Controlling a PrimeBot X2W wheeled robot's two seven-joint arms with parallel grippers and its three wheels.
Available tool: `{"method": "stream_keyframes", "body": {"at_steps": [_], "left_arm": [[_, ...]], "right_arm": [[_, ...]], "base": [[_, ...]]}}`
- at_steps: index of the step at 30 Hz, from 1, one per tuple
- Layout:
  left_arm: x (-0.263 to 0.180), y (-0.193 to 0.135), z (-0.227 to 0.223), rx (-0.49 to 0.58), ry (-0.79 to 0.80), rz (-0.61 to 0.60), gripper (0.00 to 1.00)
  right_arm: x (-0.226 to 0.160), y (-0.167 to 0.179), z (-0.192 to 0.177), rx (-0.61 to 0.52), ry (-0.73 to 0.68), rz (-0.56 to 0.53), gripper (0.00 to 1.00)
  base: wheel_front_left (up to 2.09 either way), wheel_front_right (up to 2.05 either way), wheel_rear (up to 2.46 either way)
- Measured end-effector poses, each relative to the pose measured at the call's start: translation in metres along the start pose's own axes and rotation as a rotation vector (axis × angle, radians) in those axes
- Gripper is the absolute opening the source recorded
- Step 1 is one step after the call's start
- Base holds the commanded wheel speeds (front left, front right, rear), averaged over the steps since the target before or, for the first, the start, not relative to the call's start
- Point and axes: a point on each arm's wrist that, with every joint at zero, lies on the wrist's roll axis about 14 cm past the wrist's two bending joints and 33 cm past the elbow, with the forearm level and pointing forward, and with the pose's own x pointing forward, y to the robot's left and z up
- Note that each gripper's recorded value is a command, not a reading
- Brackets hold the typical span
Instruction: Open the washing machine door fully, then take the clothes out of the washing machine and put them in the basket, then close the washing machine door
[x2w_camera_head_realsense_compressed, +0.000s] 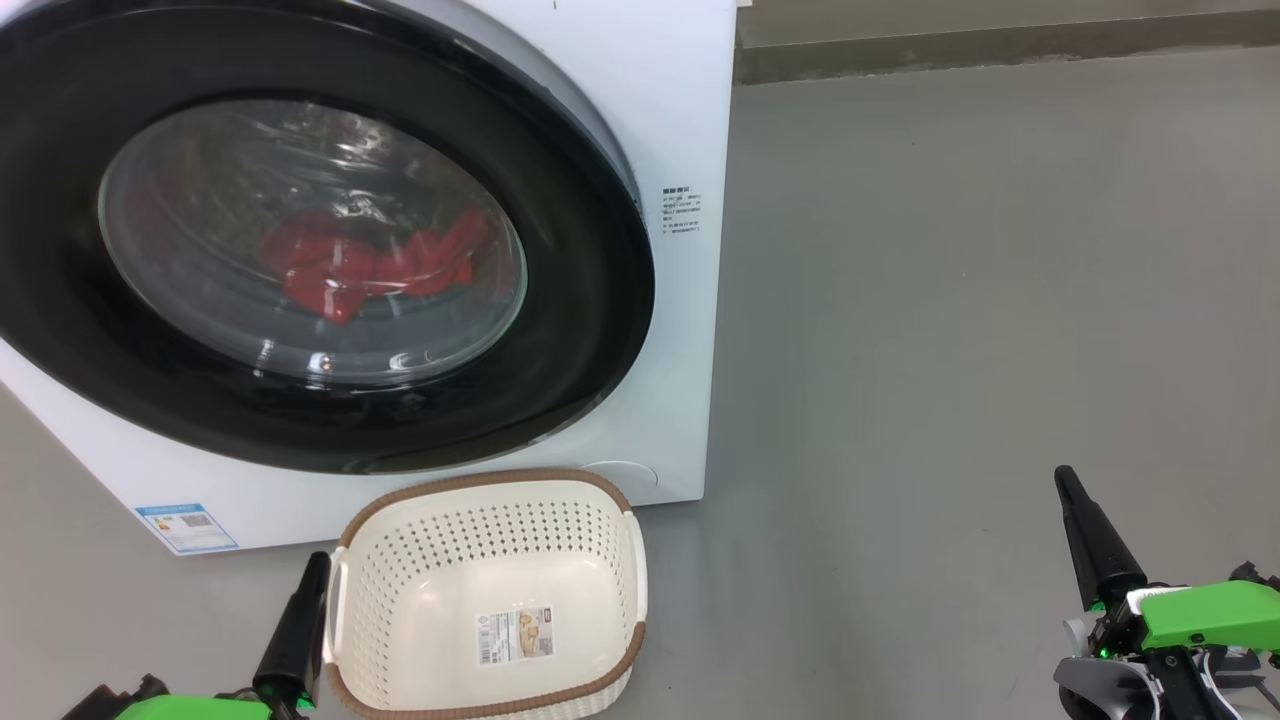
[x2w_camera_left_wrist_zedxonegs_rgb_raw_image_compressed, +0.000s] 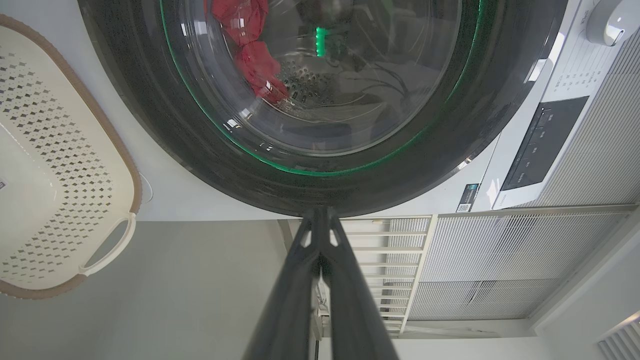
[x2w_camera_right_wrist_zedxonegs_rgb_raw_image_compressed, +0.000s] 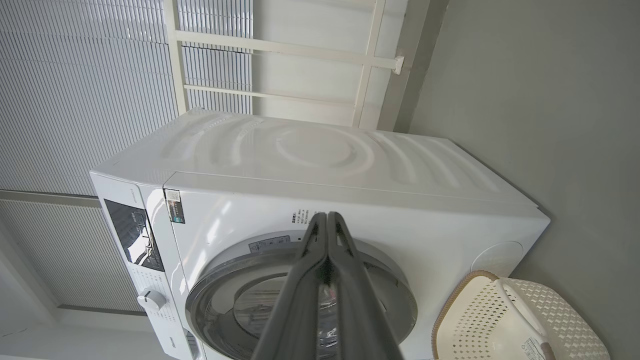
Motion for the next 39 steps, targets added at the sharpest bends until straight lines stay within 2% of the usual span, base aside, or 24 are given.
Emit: {"method": "stream_keyframes", "body": {"at_steps": [28, 29, 34, 39], "left_arm": [[0.0, 0.0, 0.0, 0.0, 0.0, 0.0, 0.0], [-0.001, 0.002, -0.001, -0.001, 0.001, 0.007, 1.0], [-0.014, 0.035, -0.007, -0.022, 0.004, 0.103, 1.0], [-0.016, 0.037, -0.007, -0.012, -0.003, 0.108, 1.0]], "right_arm": [[0.0, 0.0, 0.0, 0.0, 0.0, 0.0, 0.0], [-0.001, -0.002, 0.0, 0.002, 0.0, -0.007, 1.0], [-0.017, -0.039, -0.007, 0.028, 0.002, -0.114, 1.0], [-0.019, -0.042, -0.008, 0.022, 0.0, -0.123, 1.0]], "base": [[0.0, 0.0, 0.0], [0.0, 0.0, 0.0], [0.0, 0.0, 0.0], [0.0, 0.0, 0.0]]}}
